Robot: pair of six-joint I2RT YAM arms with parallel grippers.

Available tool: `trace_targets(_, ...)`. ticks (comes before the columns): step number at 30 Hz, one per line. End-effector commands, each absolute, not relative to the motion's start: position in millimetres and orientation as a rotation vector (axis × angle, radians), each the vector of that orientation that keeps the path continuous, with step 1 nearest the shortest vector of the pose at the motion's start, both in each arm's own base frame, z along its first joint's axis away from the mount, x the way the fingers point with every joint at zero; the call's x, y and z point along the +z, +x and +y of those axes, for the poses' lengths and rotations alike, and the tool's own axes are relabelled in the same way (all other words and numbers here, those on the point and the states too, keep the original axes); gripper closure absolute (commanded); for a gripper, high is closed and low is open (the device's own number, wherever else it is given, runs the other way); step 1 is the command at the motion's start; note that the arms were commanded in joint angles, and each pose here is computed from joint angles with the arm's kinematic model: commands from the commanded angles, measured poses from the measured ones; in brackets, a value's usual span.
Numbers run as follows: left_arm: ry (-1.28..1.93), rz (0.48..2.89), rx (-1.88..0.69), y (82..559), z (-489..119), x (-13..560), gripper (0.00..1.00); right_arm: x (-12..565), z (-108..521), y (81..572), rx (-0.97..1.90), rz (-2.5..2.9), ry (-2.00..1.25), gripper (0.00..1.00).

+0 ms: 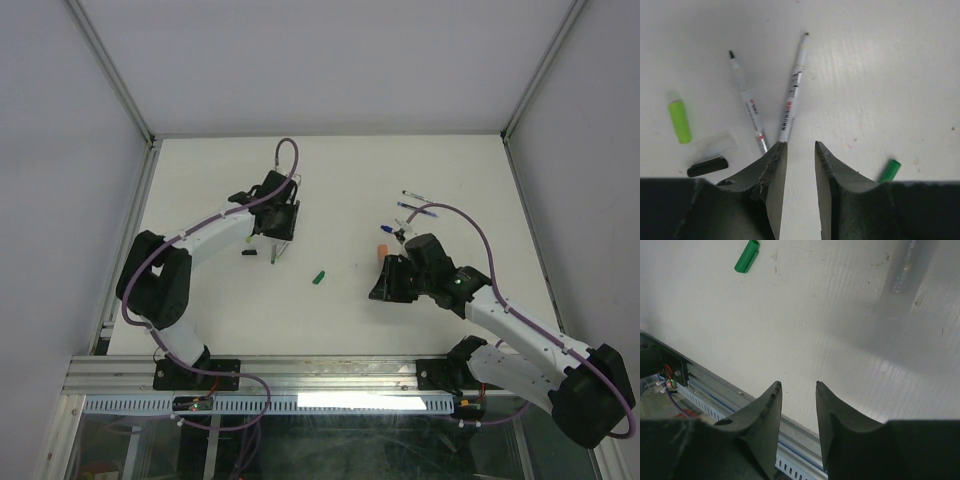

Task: Insert the pens into the pen caps
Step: Place the pen cap at the center of the board.

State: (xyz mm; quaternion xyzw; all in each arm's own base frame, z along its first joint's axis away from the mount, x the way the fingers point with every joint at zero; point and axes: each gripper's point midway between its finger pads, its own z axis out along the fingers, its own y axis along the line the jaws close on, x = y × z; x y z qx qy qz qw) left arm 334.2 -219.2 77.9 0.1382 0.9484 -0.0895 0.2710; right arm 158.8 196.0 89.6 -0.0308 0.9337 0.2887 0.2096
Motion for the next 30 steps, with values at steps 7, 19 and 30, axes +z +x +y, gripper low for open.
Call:
trace_targets(7, 0.177, 2.532, -0.098, 369, -186, 71, 0.69, 100, 203, 161, 0.867, 2.549, -0.097, 0.64)
trace_targets(19, 0.157, 2.567, -0.047, 376, -171, 51, 0.71, 99, 203, 160, 0.869, 2.556, -0.104, 0.64)
trace_targets(30, 0.176, 2.616, -0.067, 375, -173, 31, 0.73, 97, 202, 160, 0.863, 2.561, -0.105, 0.64)
